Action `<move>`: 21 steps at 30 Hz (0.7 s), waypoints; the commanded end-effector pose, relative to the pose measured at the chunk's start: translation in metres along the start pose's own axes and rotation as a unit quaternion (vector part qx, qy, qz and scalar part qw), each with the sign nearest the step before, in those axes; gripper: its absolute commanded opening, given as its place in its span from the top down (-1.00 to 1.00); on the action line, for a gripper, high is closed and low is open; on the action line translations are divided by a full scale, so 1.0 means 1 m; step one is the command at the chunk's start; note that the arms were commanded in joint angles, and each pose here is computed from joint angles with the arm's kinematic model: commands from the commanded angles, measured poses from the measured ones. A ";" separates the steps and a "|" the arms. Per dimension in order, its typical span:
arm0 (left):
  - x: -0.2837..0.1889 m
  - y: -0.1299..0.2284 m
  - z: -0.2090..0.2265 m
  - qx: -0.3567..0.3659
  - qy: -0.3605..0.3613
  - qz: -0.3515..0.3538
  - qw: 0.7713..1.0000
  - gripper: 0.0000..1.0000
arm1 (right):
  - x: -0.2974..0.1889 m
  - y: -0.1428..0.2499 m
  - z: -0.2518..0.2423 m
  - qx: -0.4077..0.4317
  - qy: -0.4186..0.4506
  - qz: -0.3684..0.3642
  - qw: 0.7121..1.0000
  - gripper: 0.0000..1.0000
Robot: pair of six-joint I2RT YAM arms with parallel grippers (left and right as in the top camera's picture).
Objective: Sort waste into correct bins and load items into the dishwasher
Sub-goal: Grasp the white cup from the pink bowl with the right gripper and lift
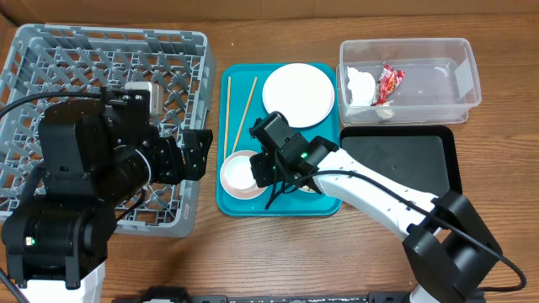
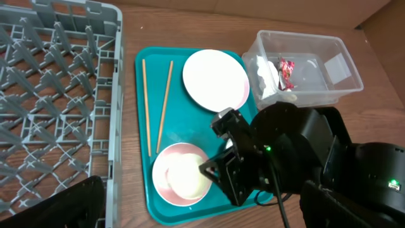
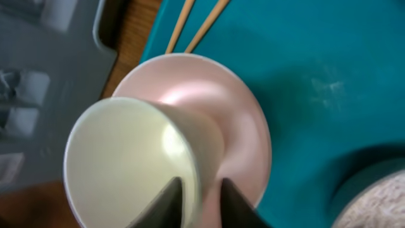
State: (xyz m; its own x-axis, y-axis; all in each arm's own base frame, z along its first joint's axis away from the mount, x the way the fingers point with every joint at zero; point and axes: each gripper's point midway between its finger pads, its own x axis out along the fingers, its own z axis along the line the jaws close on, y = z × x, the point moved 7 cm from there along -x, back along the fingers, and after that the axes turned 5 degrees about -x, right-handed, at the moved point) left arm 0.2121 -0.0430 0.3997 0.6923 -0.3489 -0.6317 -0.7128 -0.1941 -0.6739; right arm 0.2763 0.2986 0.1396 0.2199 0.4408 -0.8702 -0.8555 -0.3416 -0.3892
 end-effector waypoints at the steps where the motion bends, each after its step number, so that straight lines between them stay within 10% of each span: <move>1: 0.004 -0.004 0.002 -0.025 -0.007 -0.004 1.000 -1.00 | -0.003 -0.005 -0.008 0.008 0.018 -0.007 1.000 0.91; 13: 0.021 -0.024 0.015 -0.107 0.161 0.037 0.980 -1.00 | -0.131 -0.063 -0.021 -0.009 -0.080 -0.095 0.992 0.92; 21: 0.020 -0.033 -0.005 -0.054 0.467 0.057 0.881 -1.00 | -0.230 -0.074 0.000 -0.133 -0.348 -0.182 0.910 0.92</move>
State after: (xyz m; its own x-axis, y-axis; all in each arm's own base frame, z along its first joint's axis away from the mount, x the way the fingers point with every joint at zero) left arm 0.2604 -0.0340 0.3874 0.4348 -0.8278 -0.3544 -0.8564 -0.2584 -0.4471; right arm 0.3170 0.2162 0.3320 0.2741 0.8203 -0.5020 -0.7089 -0.1803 -0.6819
